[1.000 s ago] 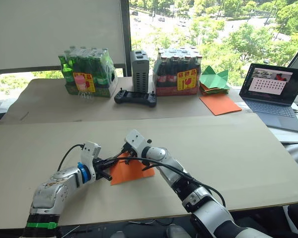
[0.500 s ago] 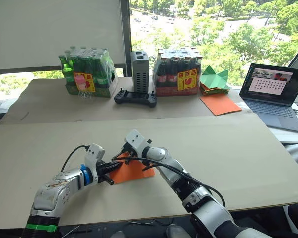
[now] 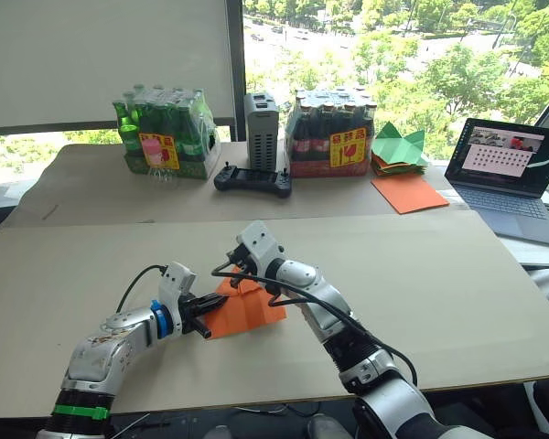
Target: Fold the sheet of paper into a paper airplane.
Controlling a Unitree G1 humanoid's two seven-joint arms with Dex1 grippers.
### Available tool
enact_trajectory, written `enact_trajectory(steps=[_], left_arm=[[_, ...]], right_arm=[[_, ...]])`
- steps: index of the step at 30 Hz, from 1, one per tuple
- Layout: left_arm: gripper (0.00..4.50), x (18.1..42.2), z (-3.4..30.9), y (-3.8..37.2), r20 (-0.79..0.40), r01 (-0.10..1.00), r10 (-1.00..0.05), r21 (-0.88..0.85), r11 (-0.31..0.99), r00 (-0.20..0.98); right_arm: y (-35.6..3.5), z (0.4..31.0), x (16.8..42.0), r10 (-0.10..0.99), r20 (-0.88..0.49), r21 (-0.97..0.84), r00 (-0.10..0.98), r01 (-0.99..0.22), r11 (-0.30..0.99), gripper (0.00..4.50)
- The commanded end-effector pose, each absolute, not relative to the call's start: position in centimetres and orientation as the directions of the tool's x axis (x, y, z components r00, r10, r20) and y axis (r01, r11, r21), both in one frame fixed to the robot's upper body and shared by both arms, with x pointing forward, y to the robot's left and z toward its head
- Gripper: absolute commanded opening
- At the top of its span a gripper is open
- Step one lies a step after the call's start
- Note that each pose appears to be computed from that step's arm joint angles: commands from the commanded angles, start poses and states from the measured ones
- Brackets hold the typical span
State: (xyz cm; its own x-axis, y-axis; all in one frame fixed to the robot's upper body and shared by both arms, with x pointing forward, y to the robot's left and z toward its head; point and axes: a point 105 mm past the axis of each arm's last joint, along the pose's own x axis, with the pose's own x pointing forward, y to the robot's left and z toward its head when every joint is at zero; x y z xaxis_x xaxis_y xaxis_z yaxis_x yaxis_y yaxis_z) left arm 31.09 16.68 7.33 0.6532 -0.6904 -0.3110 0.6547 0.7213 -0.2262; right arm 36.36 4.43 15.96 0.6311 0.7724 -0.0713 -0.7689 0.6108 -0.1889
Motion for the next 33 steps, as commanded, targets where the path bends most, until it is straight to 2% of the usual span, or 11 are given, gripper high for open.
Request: enact_trajectory(steps=[1,5,12,24,33], left_arm=[[0.01,31.1,5.4,17.6,-0.384,0.606,-0.643,-0.228,0.762,0.663],[0.01,31.1,5.2,17.4,-0.384,0.611,-0.647,-0.228,0.758,0.659],[0.01,31.0,5.1,17.1,-0.387,0.624,-0.658,-0.229,0.747,0.646],[0.01,31.3,5.3,17.0,-0.387,0.633,-0.664,-0.224,0.741,0.64],[0.01,31.3,5.5,17.3,-0.388,0.629,-0.658,-0.218,0.746,0.645]], right_arm=[[2.1,18.6,35.7,0.778,-0.004,-0.2,0.628,-0.763,0.615,0.0],[-1.7,16.9,35.6,0.751,-0.099,-0.281,0.652,-0.743,0.608,0.0],[-7.6,11.7,35.8,0.688,-0.303,-0.362,0.659,-0.748,0.557,0.0],[-5.8,10.9,33.5,0.803,-0.341,-0.344,0.488,-0.86,0.377,0.0],[-5.4,10.7,33.4,0.809,-0.341,-0.341,0.48,-0.865,0.37,0.0]])
